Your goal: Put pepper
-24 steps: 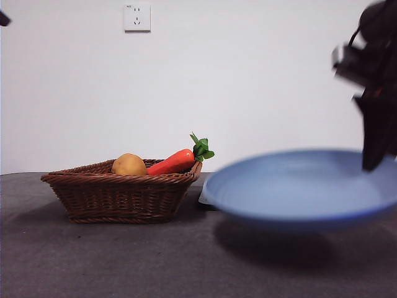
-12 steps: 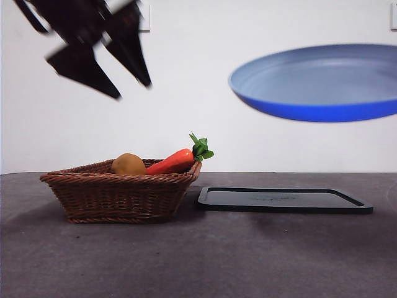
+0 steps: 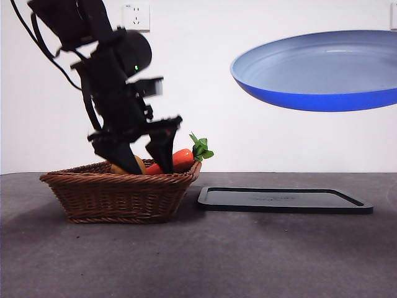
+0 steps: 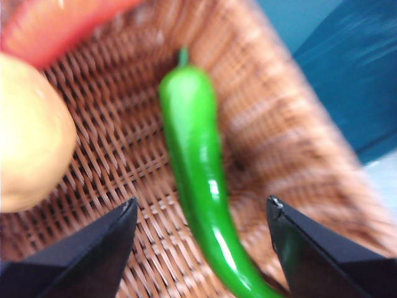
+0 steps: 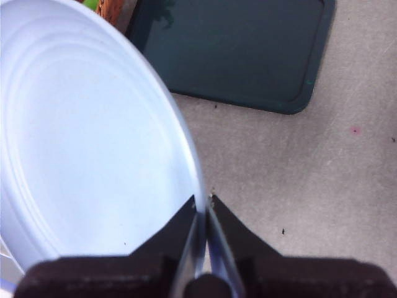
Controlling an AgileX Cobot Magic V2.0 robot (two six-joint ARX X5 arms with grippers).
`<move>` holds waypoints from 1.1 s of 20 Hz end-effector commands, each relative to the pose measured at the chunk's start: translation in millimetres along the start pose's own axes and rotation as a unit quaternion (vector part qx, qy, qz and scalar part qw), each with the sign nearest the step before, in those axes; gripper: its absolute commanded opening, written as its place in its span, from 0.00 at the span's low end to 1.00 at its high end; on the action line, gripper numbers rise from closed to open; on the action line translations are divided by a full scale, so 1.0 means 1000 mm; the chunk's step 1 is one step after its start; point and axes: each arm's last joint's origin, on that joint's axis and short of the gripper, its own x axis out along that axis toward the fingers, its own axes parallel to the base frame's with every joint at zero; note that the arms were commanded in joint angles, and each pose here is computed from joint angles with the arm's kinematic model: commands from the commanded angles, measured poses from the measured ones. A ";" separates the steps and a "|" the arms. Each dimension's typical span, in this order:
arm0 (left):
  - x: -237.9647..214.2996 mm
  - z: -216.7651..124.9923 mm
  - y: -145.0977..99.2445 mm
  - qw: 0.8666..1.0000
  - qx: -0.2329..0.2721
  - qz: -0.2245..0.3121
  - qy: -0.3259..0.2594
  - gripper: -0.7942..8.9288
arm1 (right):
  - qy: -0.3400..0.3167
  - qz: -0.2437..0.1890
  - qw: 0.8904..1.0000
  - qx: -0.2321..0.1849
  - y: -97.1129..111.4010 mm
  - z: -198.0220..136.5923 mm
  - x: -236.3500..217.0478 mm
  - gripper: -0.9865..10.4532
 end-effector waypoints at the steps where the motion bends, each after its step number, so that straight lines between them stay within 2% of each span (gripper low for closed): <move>1: 0.015 0.001 -0.003 1.000 0.010 0.000 0.002 0.45 | -0.012 0.001 1.000 0.002 0.001 0.005 -0.003 0.09; 4: 0.023 -0.001 -0.005 1.000 0.011 0.000 0.008 0.45 | -0.012 0.002 1.000 0.002 0.001 0.005 -0.003 0.09; 9: 0.023 -0.001 -0.009 1.000 0.016 0.008 0.007 0.32 | -0.012 0.002 1.000 0.002 0.001 0.005 -0.003 0.09; 20: 0.023 -0.004 -0.011 1.000 0.003 0.008 0.022 0.25 | -0.013 0.003 1.000 0.000 0.001 0.005 -0.004 0.09; 22: 0.023 -0.005 -0.011 1.000 0.000 0.008 0.026 0.20 | -0.013 0.003 1.000 0.000 0.001 0.005 -0.004 0.09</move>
